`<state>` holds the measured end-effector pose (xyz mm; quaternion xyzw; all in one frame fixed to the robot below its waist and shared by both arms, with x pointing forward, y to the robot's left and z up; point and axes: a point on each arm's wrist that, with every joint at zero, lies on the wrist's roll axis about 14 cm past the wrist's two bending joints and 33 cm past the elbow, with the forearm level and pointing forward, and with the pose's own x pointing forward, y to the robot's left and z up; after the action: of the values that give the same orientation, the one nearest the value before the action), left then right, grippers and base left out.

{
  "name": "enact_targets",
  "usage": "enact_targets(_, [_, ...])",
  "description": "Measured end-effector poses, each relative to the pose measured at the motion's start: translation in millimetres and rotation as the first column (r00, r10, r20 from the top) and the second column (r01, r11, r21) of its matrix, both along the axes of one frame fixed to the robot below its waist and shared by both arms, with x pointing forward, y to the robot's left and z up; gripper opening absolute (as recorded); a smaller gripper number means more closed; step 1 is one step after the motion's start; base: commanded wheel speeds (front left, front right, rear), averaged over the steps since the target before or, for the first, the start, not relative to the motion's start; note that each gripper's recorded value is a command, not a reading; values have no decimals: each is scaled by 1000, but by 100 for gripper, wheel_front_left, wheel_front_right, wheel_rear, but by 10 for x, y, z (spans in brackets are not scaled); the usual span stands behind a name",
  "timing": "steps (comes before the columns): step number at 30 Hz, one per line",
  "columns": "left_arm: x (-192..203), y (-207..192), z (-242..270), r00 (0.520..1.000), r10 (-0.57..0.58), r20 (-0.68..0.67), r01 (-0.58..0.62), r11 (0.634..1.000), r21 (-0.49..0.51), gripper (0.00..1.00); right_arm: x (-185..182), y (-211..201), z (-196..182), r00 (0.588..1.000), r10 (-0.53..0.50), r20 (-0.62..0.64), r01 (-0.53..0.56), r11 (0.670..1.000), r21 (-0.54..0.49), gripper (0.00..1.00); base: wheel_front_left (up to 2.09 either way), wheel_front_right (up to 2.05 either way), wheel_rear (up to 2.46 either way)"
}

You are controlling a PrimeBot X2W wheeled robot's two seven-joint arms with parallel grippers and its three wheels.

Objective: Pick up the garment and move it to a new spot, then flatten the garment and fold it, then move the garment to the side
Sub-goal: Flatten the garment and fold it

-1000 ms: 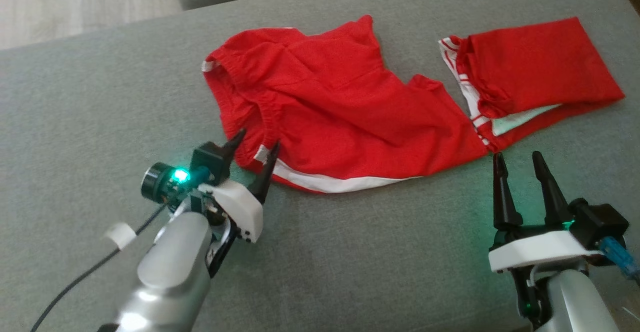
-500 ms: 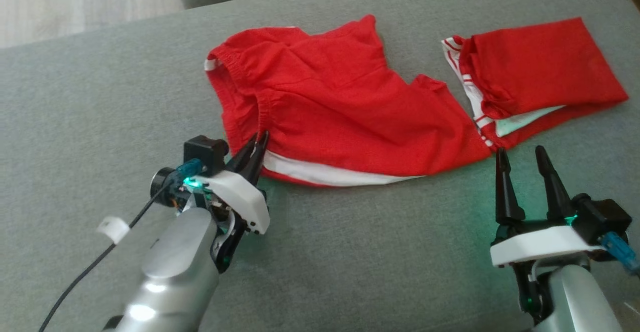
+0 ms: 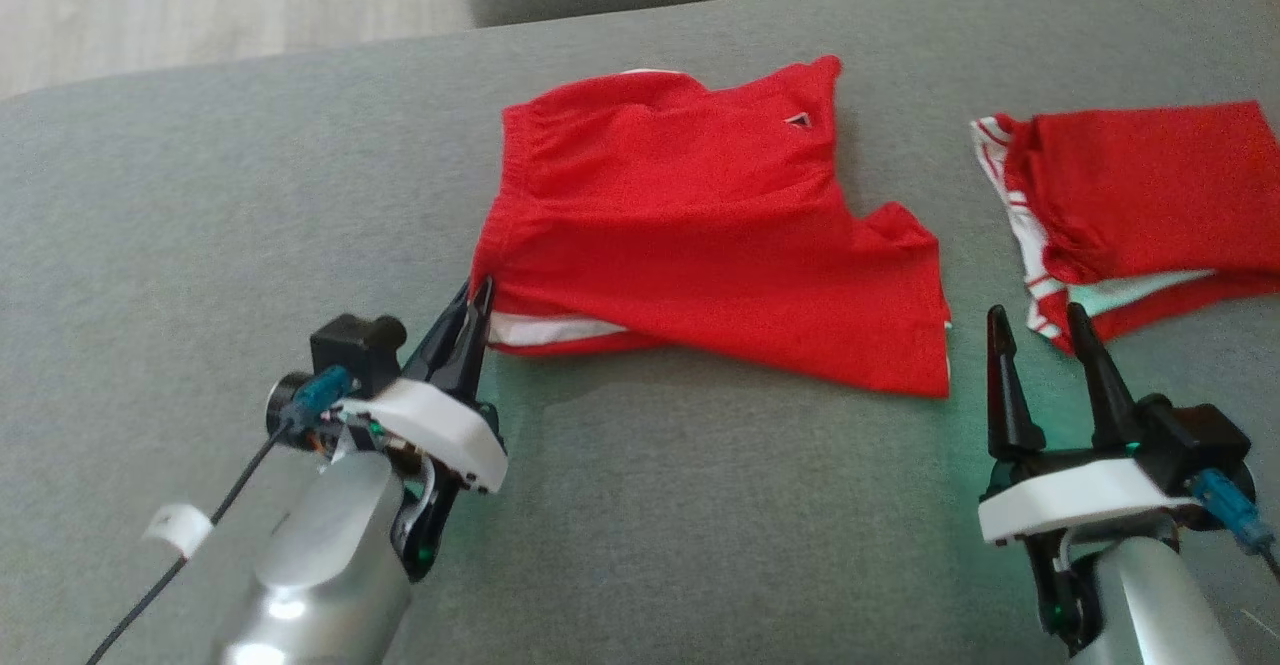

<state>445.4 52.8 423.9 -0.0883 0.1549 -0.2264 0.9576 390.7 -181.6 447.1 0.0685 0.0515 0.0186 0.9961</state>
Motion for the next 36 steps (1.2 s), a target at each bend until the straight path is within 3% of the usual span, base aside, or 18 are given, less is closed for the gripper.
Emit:
enact_targets(8, [-194,298,-59,997,71,-2,-71,997,4,0,39,261,-171,995,79,-53,-79,997,0,100,0,0,0])
enact_targets(9, [-208,312,-49,997,75,5,-75,997,2,23,37,287,-191,994,86,-59,-87,996,1,100,0,0,0])
enact_targets(11, [-224,321,-24,997,75,16,-75,997,6,100,29,330,-231,992,100,-73,-100,995,1,100,0,0,0])
enact_targets(23, [-200,443,302,977,156,148,-158,987,5,100,22,418,-325,987,121,-104,-119,993,21,100,0,0,0])
enact_targets(36, [-528,677,275,952,263,154,-265,964,-9,100,6,636,-455,975,166,-147,-152,983,102,100,0,0,0])
